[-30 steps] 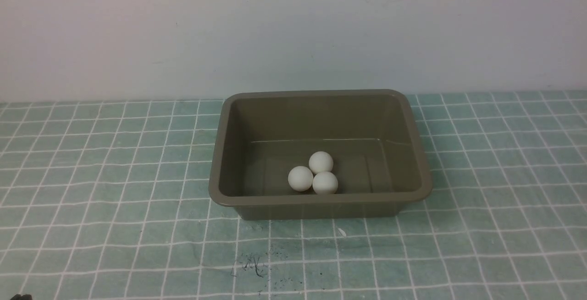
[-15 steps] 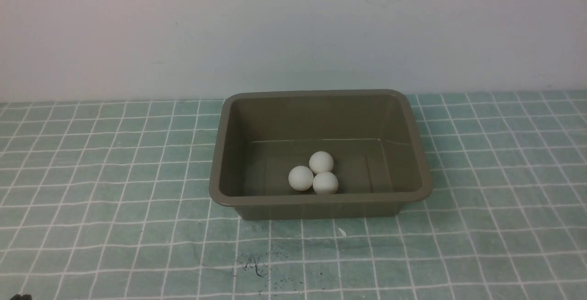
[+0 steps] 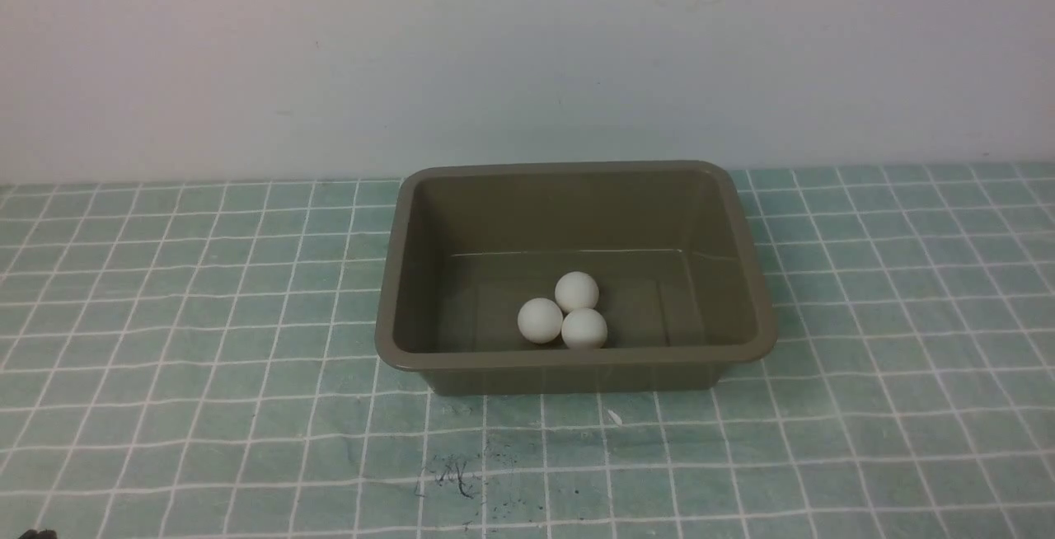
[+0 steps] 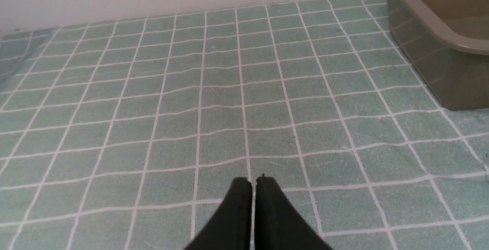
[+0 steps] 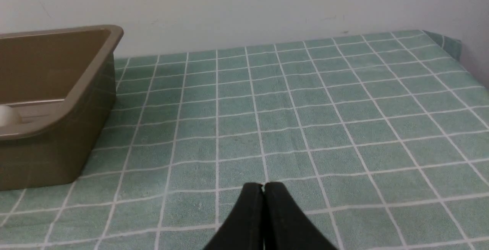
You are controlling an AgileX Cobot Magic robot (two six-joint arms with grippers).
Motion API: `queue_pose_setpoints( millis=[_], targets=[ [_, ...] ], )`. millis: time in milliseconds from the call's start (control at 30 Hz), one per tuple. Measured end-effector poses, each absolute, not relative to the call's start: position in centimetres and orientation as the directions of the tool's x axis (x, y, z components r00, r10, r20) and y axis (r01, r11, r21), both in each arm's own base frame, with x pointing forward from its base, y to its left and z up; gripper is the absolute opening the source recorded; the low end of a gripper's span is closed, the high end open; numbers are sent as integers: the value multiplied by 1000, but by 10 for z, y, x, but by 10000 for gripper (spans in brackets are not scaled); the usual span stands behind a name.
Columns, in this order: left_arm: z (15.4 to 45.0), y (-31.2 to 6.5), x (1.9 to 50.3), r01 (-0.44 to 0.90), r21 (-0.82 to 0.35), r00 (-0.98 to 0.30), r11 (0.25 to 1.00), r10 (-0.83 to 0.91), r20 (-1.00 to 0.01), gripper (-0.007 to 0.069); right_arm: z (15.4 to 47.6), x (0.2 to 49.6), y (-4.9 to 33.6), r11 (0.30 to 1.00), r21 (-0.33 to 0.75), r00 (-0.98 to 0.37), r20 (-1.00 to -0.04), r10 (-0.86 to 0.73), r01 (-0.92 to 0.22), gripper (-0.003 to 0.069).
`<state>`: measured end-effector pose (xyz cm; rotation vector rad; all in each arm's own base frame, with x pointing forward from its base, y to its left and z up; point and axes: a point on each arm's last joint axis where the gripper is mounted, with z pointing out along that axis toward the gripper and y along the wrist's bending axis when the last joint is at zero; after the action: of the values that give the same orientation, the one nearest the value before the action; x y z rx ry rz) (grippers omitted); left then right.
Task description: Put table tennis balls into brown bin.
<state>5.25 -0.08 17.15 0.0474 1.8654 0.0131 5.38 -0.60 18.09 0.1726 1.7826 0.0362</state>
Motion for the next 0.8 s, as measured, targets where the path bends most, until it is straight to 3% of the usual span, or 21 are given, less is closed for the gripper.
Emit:
queue_pose_setpoints(
  millis=[800],
  targets=[
    [172, -1, 52, 26, 33, -290, 999, 39, -956, -4, 181, 54, -6, 988, 118, -204, -970, 135, 95, -15]
  ],
)
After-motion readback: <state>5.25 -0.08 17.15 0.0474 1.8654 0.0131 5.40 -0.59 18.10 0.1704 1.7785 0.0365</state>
